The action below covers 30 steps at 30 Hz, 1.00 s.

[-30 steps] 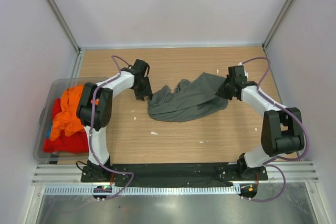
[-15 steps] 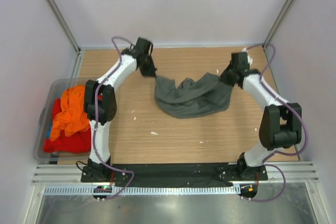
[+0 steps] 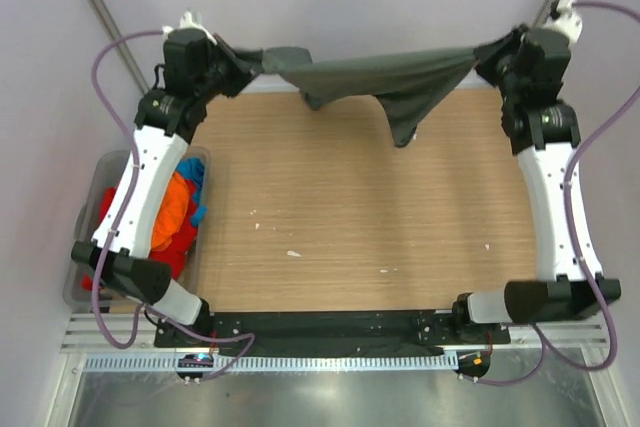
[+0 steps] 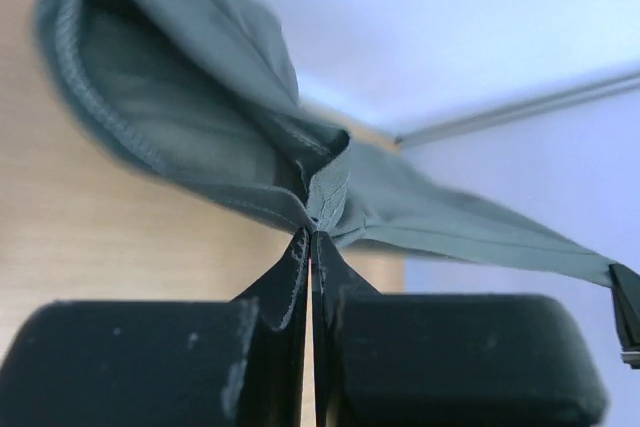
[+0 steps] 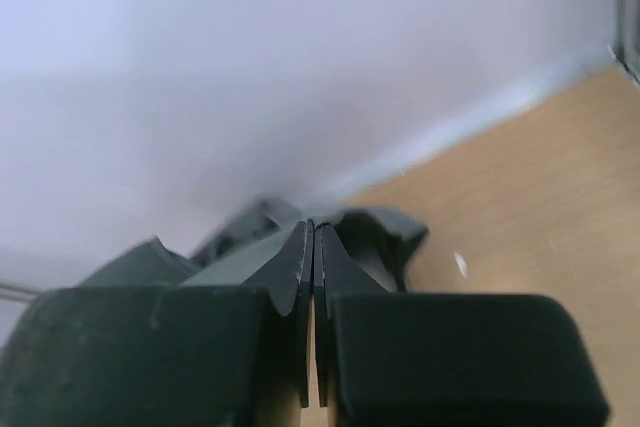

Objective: Fold and stack the t-shirts
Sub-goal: Flatten the tshirt out

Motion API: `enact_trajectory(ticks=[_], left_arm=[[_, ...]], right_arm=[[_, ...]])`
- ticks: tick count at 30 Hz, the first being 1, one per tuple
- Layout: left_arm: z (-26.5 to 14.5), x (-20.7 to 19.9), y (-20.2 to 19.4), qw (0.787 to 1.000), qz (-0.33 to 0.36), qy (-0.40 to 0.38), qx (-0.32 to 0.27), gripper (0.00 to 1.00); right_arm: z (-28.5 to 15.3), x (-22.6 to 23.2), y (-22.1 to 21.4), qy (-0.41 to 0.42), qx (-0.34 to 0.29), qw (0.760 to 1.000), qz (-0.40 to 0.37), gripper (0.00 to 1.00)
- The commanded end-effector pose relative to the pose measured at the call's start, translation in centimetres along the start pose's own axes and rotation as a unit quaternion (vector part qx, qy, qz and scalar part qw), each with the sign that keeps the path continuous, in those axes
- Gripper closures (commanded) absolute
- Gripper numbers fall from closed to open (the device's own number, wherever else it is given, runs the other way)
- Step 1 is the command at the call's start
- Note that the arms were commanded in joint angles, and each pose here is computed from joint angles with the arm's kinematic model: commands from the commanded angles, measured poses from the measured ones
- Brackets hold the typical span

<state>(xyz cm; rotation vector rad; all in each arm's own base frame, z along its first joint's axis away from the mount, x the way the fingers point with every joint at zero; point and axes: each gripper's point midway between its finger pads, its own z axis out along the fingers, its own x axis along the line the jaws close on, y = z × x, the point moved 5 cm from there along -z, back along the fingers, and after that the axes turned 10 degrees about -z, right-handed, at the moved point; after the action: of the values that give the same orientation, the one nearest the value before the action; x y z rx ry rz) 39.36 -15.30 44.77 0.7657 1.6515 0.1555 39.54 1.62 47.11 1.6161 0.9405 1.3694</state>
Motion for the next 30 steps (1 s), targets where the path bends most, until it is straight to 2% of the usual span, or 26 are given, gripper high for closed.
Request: enact_trajectory(ticks=[1,2,3,8,9,12,14,16,17,18,19,20,24,27,30], left_arm=[[1.6,6.1,-6.1,0.994,-0.014,0.061,0.090,1.00],[0.7,9.1,-8.4,0.989,-0.013,0.094,0.114,1.00],[0.1,10.4,-10.2,0.985,-0.007,0.109,0.131,1.00],[-3.5,19.9,-18.4,0.960,0.011,0.198,0.200,1.00],[-4.8,23.2,-20.8,0.946,0.016,0.232,0.225,1.00],[-6.2,27.1,-23.2,0.930,0.018,0.274,0.246,1.00],[-7.5,29.5,-24.5,0.916,0.017,0.302,0.265,1.00],[-8.2,29.9,-24.7,0.913,0.021,0.306,0.270,0.86],[-8.3,29.8,-24.5,0.913,0.025,0.304,0.269,0.80],[-8.4,29.6,-24.3,0.914,0.029,0.303,0.267,0.73],[-8.6,28.7,-23.6,0.919,0.033,0.297,0.257,0.60],[-8.6,28.3,-23.2,0.921,0.039,0.294,0.255,0.56],[-8.5,25.6,-20.8,0.932,0.069,0.276,0.226,0.46],[-8.5,24.9,-19.9,0.932,0.091,0.273,0.221,0.43],[-8.2,25.6,-20.0,0.929,0.103,0.281,0.217,0.40]], right_arm=[[-1.4,-5.1,-8.9,-0.083,0.109,0.990,-0.026,0.99],[-3.2,-5.5,-9.1,-0.080,0.100,0.991,-0.022,0.99],[-4.0,-7.6,-13.9,-0.102,0.149,0.983,-0.026,0.99],[-8.6,-12.5,-24.0,-0.149,0.228,0.962,-0.004,0.99],[-9.7,-14.0,-27.0,-0.165,0.261,0.951,-0.006,0.99],[-11.3,-16.0,-31.4,-0.193,0.316,0.929,-0.003,0.99],[-12.1,-16.9,-32.8,-0.215,0.343,0.915,-0.007,0.93],[-12.3,-17.3,-33.4,-0.228,0.358,0.905,-0.012,0.86],[-12.5,-17.5,-33.4,-0.237,0.363,0.901,-0.015,0.76],[-12.4,-17.3,-33.0,-0.237,0.360,0.902,-0.016,0.71],[-12.3,-17.2,-32.6,-0.237,0.357,0.903,-0.017,0.64],[-12.3,-17.0,-32.3,-0.235,0.357,0.904,-0.017,0.61],[-11.6,-15.8,-29.9,-0.229,0.336,0.914,-0.004,0.53],[-12.0,-15.5,-29.1,-0.255,0.336,0.906,0.022,0.51],[-11.4,-14.7,-29.1,-0.229,0.333,0.914,0.040,0.51]])
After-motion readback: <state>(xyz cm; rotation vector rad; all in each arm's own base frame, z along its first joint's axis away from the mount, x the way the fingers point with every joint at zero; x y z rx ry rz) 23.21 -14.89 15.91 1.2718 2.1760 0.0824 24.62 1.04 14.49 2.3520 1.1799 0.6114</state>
